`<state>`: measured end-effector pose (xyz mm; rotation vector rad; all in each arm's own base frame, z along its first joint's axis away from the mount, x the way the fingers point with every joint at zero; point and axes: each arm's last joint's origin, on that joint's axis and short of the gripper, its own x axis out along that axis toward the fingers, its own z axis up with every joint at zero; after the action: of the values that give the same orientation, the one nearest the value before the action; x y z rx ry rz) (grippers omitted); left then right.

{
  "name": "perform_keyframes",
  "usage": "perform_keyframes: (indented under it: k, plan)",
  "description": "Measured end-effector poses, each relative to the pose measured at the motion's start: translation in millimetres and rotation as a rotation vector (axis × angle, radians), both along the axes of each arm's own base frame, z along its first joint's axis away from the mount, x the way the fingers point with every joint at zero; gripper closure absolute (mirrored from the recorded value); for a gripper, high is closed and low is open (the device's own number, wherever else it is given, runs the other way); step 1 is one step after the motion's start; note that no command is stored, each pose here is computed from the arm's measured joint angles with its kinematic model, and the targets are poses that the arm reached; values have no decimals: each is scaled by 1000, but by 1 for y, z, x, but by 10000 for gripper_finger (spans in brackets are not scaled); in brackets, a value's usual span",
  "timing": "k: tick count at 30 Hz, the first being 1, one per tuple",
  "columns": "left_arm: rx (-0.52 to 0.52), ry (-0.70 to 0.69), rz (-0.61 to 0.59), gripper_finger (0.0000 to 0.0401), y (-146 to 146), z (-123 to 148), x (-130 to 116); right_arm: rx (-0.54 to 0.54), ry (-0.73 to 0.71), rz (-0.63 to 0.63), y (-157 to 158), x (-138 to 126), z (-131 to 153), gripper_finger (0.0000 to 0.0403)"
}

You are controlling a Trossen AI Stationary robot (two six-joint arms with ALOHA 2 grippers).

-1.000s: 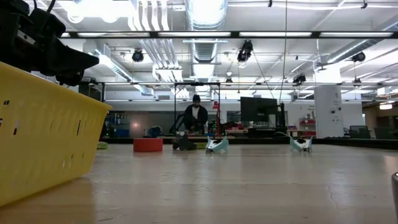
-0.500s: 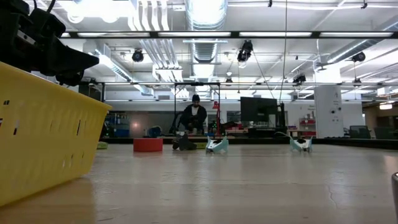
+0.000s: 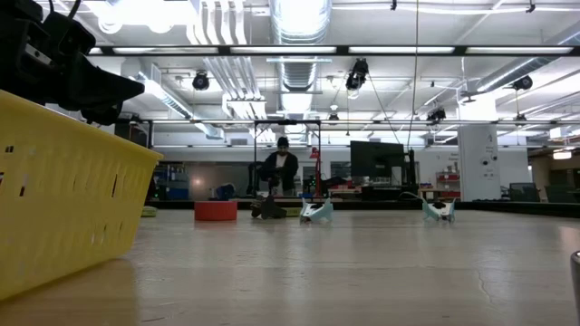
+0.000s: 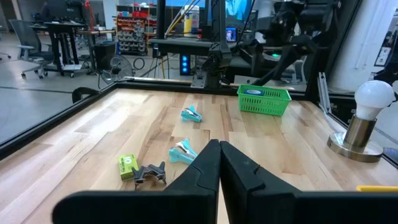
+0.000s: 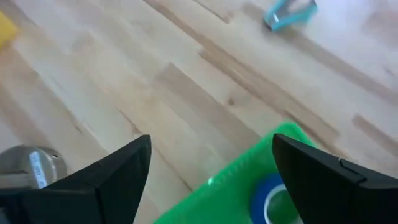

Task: Pick and place Stapler, Stapler remover, tape
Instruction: Put the orange tape into the green basket

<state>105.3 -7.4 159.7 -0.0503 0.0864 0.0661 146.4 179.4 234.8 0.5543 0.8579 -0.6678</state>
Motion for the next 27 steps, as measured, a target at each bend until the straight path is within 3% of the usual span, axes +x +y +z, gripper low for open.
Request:
perform_keyframes:
  k: [16,22,27]
  plan:
    - [0,0,0,389,0,0,0,-198,-223,149,5,16,15,136]
    - [0,0,0,389,0,0,0,-256,-271,149,4,17,16,203]
    - [0,0,0,389,0,0,0,-278,-277,148,2,20,17,294]
